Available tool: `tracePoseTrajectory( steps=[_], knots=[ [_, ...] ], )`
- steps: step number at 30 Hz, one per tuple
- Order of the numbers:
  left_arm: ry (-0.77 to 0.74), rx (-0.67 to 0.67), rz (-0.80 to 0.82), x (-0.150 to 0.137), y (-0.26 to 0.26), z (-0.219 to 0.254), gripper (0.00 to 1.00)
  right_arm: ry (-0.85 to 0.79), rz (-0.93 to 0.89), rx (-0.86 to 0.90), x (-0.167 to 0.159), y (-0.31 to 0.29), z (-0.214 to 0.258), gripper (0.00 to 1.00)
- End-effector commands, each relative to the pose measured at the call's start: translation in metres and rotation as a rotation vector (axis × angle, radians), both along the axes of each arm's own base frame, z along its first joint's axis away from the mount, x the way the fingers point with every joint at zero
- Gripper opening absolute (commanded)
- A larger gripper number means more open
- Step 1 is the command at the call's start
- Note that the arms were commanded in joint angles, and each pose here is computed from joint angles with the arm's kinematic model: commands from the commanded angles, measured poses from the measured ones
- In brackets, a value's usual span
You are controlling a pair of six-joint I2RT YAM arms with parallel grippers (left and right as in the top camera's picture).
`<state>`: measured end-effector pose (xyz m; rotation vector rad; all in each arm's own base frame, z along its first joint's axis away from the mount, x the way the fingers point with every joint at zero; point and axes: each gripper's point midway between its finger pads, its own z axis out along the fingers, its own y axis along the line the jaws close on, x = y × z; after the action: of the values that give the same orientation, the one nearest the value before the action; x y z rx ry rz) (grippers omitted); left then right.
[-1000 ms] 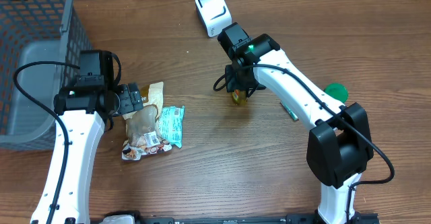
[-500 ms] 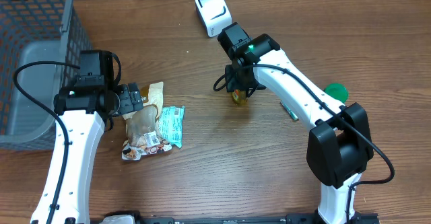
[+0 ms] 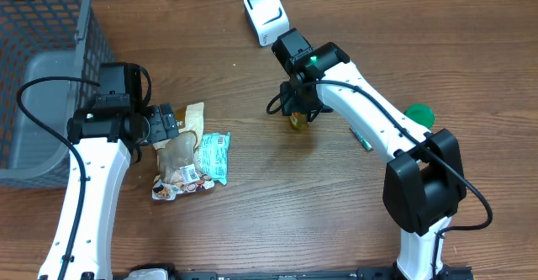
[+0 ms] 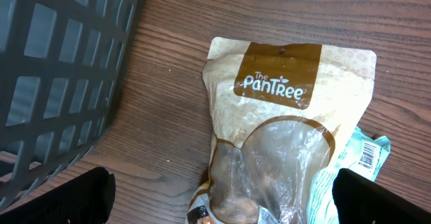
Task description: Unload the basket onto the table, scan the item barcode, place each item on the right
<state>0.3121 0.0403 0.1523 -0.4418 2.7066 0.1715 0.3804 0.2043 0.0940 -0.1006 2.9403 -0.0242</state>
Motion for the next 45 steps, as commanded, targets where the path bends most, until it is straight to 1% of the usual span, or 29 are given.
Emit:
tracePoseTrajectory(
  steps=[1,11,32,34,37,40,41,42,45],
  knots=[
    [-0.015,0.003,-0.02,0.004,-0.002,0.006,1.0,-0.075,-0.01,0.044,0.009,0.001,0.031,0.65],
    [-0.015,0.003,-0.02,0.004,-0.002,0.006,1.0,-0.087,-0.014,0.045,0.009,-0.001,0.036,0.61],
    [-0.015,0.003,-0.02,0.004,-0.002,0.006,1.0,-0.045,-0.01,0.04,0.001,-0.002,0.027,0.59],
    [-0.015,0.003,-0.02,0.004,-0.002,0.006,1.0,-0.04,-0.01,0.038,0.0,-0.002,0.025,0.57],
    [-0.015,0.003,-0.02,0.004,-0.002,0.006,1.0,-0.049,-0.01,0.043,0.003,-0.001,0.026,0.51],
    [-0.015,0.003,-0.02,0.004,-0.002,0.006,0.99,-0.052,-0.01,0.045,0.003,-0.001,0.026,0.49],
    [-0.015,0.003,-0.02,0.004,-0.002,0.006,1.0,-0.05,-0.01,0.045,0.003,-0.001,0.026,0.43],
    [-0.015,0.003,-0.02,0.004,-0.002,0.006,1.0,-0.048,-0.01,0.044,0.002,-0.001,0.026,0.41],
    [-0.015,0.003,-0.02,0.004,-0.002,0.006,0.99,-0.04,-0.007,0.07,0.001,0.003,0.027,0.38]
  ],
)
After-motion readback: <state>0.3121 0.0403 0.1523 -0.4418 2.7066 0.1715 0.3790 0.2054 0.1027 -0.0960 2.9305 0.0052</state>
